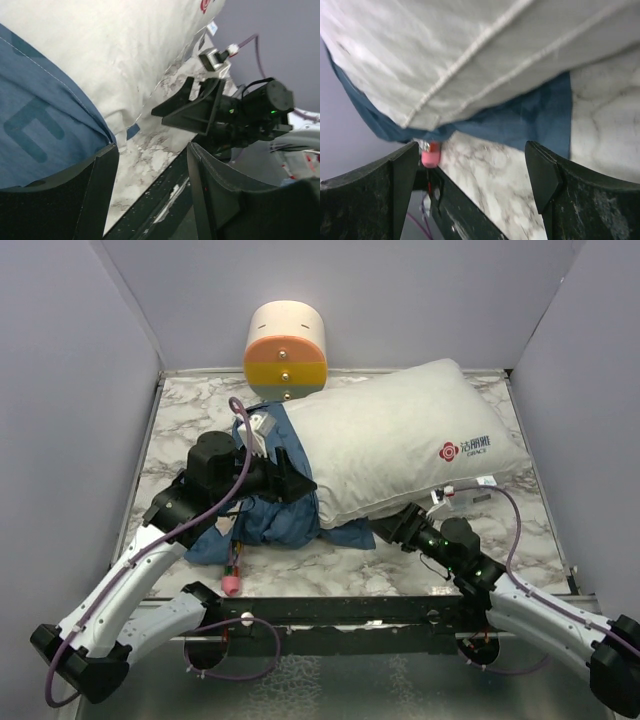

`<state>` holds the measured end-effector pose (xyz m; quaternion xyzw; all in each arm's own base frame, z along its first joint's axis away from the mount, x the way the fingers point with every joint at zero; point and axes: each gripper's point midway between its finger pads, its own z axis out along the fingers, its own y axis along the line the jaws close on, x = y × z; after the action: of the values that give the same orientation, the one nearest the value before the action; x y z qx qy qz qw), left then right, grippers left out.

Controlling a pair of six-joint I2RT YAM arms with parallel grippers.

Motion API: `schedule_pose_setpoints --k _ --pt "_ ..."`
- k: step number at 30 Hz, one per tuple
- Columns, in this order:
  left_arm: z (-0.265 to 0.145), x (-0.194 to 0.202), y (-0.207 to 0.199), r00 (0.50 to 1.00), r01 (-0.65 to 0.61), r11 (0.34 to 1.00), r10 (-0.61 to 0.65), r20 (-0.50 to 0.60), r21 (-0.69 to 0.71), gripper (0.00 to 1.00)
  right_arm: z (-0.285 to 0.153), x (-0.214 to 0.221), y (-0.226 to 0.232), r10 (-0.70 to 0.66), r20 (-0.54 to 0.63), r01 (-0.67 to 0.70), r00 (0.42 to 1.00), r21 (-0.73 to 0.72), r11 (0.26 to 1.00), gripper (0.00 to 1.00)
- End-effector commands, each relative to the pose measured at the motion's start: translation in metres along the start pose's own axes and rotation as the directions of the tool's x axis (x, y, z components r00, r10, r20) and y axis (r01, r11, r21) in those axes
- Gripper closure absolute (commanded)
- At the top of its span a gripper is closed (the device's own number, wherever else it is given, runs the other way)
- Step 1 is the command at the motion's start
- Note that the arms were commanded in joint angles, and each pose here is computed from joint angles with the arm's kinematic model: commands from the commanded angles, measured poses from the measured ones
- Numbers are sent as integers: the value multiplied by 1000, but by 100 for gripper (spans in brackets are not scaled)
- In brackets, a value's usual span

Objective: Put the pillow into the pillowcase
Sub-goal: Stuff the pillow into the pillowcase.

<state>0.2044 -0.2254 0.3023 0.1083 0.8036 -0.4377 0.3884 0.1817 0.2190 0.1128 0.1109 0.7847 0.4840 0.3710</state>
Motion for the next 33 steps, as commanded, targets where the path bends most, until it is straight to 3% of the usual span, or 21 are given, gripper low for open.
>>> schedule_pose_setpoints --k 1,7,11,13,16,18,21,24,27,31,33 --pt "4 20 12 989 -151 984 150 -16 -99 40 13 -52 35 43 231 -18 972 -108 994 13" --pt "-10 24 6 881 -468 882 471 52 -55 37 37 -53 14 149 265 -137 953 -66 988 14" --pt "-16 16 2 778 -618 785 618 113 -42 33 51 -68 34 123 285 -105 951 -78 991 22" --pt "-15 15 2 749 -654 756 653 111 -35 32 56 -79 56 79 287 -53 955 -97 994 36" --pt "-10 17 9 735 -672 739 673 83 -50 32 56 -105 91 27 343 20 939 -133 991 69" --pt "-9 15 15 747 -654 751 660 81 -87 32 54 -121 108 -11 388 67 922 -132 989 83" --pt "-7 9 20 804 -570 809 585 107 -141 32 55 -136 134 -54 406 125 913 -150 981 94" --pt "-3 0 15 893 -397 904 420 161 -160 32 60 -144 153 -78 407 157 910 -165 974 95" --pt "2 -5 2 941 -273 954 291 171 -123 32 68 -152 161 -123 426 201 896 -145 969 96" --pt "12 -2 -5 984 -150 980 160 72 -129 33 79 -159 178 -202 420 283 885 -141 949 95" --pt "17 4 -6 997 -74 987 77 12 -144 35 78 -157 198 -299 407 396 863 -177 901 90"
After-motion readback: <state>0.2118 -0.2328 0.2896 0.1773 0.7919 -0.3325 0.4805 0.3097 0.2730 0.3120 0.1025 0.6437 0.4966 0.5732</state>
